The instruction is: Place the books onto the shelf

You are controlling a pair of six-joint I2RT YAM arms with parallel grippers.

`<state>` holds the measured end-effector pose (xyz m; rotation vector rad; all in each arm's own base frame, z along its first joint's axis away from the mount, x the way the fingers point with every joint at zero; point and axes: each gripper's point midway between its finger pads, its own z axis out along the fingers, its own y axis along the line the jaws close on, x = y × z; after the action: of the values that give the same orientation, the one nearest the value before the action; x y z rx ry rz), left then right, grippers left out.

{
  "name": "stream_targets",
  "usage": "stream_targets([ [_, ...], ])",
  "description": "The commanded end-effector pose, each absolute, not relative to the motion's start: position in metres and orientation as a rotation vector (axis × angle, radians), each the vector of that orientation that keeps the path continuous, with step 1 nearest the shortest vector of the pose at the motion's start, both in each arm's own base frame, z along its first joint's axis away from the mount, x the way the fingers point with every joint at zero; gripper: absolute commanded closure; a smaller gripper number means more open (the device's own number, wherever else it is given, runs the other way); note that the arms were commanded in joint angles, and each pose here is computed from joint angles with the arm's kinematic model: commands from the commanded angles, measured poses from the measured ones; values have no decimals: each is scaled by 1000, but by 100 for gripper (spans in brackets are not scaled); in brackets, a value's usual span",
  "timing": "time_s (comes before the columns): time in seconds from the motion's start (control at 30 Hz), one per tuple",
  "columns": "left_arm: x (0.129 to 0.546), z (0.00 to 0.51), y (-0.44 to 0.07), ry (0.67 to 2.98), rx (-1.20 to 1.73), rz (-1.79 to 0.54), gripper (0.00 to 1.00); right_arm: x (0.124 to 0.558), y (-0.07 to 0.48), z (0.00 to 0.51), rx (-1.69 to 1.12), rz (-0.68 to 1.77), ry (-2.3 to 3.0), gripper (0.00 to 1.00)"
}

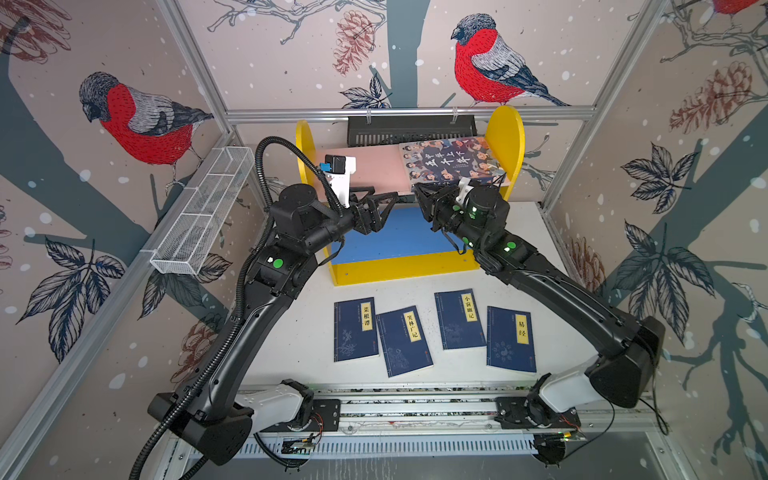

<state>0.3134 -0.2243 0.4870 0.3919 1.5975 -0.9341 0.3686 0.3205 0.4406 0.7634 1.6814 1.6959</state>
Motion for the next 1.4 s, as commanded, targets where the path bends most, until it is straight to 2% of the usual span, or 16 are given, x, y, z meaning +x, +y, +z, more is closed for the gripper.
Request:
stream_targets([
  [0.0,310,494,-224,1563,399,-942,22,369,313,446,768,1715,1639,77],
  [1.07,306,498,-223,1549,409,-949,22,366,300,452,757,1738,1605,76],
  [1.23,299,495,-226,1545,462,-954,22,353,276,463,721,1659,1577,76],
  [1.37,291,489,-226,1544,510,-940,22,347,233,457,764,1557,1543,76],
])
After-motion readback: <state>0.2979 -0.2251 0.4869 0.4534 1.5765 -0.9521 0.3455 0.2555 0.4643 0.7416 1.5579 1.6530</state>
